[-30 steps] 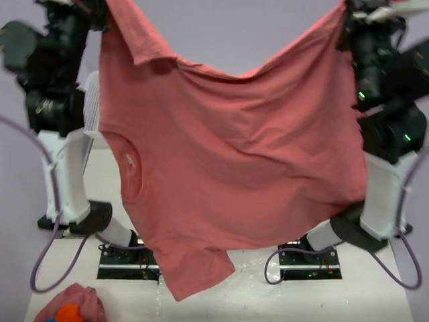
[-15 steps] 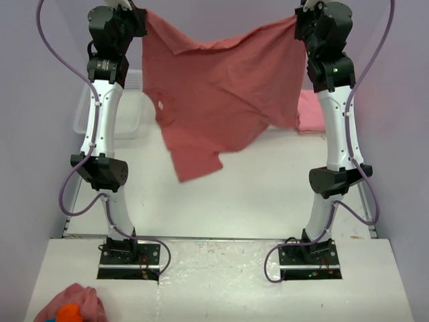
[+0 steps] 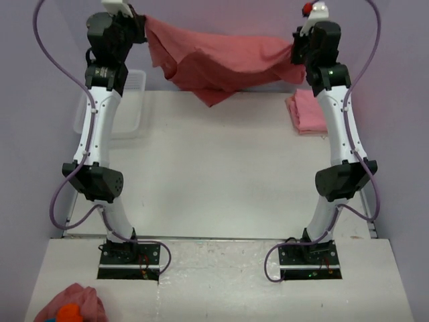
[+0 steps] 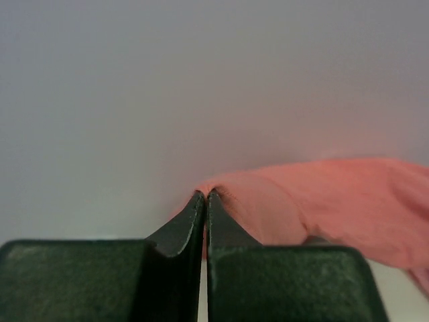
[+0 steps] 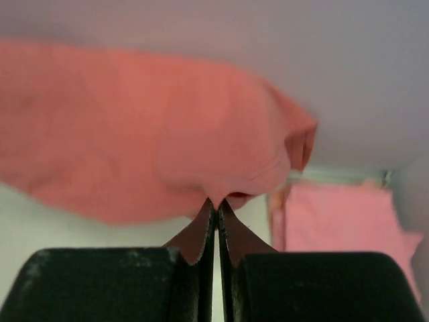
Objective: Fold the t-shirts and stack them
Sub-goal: Flatten out the tshirt
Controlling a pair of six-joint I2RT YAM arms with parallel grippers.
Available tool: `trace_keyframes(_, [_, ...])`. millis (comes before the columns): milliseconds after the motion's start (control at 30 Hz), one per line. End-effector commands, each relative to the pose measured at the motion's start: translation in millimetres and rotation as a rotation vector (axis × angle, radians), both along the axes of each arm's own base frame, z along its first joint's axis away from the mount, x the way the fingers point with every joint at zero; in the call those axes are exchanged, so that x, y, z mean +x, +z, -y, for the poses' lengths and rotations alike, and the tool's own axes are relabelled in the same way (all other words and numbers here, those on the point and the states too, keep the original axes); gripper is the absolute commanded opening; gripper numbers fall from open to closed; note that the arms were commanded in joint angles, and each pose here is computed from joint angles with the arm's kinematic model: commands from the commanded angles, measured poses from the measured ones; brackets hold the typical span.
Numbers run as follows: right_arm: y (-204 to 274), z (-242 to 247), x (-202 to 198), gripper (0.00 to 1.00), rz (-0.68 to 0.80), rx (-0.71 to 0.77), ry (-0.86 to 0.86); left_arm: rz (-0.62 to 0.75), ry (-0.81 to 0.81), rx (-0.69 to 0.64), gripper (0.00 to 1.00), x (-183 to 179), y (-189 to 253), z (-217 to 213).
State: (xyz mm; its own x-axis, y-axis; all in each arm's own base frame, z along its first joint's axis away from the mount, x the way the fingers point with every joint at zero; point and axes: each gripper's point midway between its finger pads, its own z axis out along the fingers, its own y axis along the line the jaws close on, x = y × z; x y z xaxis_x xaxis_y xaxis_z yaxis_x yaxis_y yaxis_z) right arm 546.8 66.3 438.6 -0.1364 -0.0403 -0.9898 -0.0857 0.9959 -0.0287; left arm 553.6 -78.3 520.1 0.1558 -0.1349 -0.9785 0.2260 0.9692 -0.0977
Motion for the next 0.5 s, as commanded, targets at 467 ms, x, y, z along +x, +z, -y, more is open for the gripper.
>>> trace_keyframes(467, [-122,-58,-134,0.0,-0.419,0.168,-0.047,-0.297,0.072,0.043,0.0,-197,-67,65])
